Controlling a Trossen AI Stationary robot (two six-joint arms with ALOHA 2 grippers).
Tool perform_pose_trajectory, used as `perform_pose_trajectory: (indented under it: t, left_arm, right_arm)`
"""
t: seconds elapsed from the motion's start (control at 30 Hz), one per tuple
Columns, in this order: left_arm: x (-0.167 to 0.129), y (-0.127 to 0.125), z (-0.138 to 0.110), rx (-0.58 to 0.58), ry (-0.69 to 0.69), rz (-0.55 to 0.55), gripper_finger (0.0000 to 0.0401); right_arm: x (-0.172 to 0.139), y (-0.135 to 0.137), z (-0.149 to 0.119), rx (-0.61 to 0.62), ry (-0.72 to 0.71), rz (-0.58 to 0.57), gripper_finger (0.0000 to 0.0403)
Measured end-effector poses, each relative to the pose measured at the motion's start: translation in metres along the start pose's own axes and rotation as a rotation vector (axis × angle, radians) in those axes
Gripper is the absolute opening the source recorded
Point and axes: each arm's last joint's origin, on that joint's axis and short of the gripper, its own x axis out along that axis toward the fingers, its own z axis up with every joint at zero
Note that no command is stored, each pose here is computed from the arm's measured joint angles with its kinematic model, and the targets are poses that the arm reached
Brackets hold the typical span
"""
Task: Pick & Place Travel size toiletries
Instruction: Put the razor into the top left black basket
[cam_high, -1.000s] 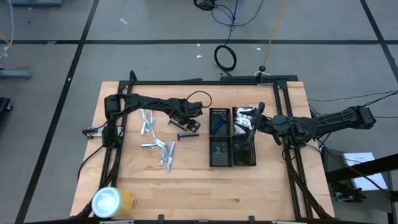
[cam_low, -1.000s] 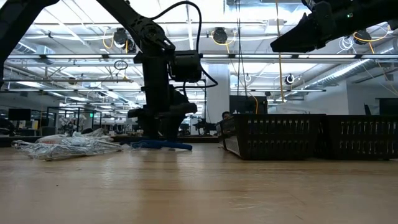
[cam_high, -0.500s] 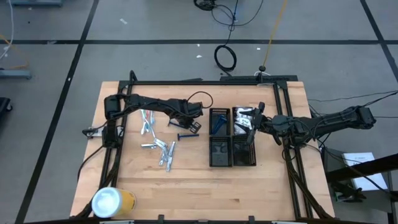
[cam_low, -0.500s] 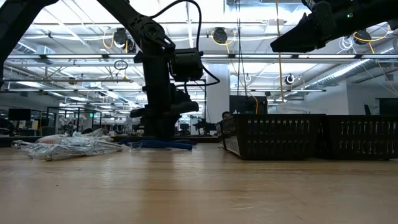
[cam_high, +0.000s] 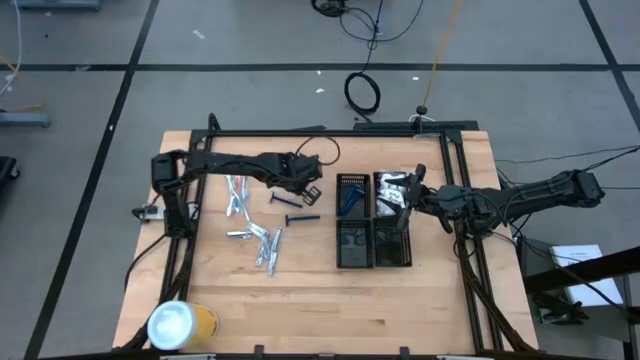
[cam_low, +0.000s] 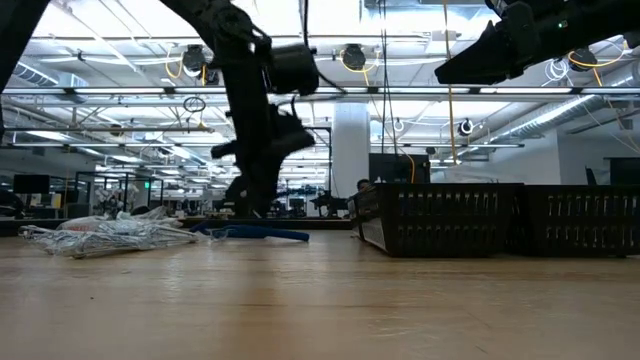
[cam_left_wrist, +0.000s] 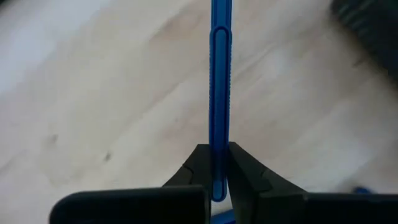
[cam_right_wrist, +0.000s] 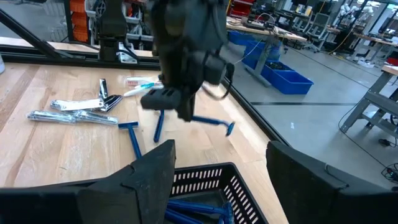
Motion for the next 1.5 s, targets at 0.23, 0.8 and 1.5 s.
perform_pose_trajectory:
  t: [0.23,0.8,1.5]
  left_arm:
    - [-0.038,-0.027,0.013,0.054,-0.246,-0.249,0.0010]
    - [-0.043,-0.057,0.015,0.066,-0.371,-0.411,0.0008]
    - [0.017,-0.074,0.012,0.040,-0.279,-0.516,0.0023]
  right_arm:
    - [0.000,0.000,0.000,0.000,0.000,0.000,0.0238]
    - [0.000,0.000,0.002,0.008,-0.016,-0.001,0.0238]
    - [0.000,0.000,0.002,0.014,-0.020,-0.002,0.0238]
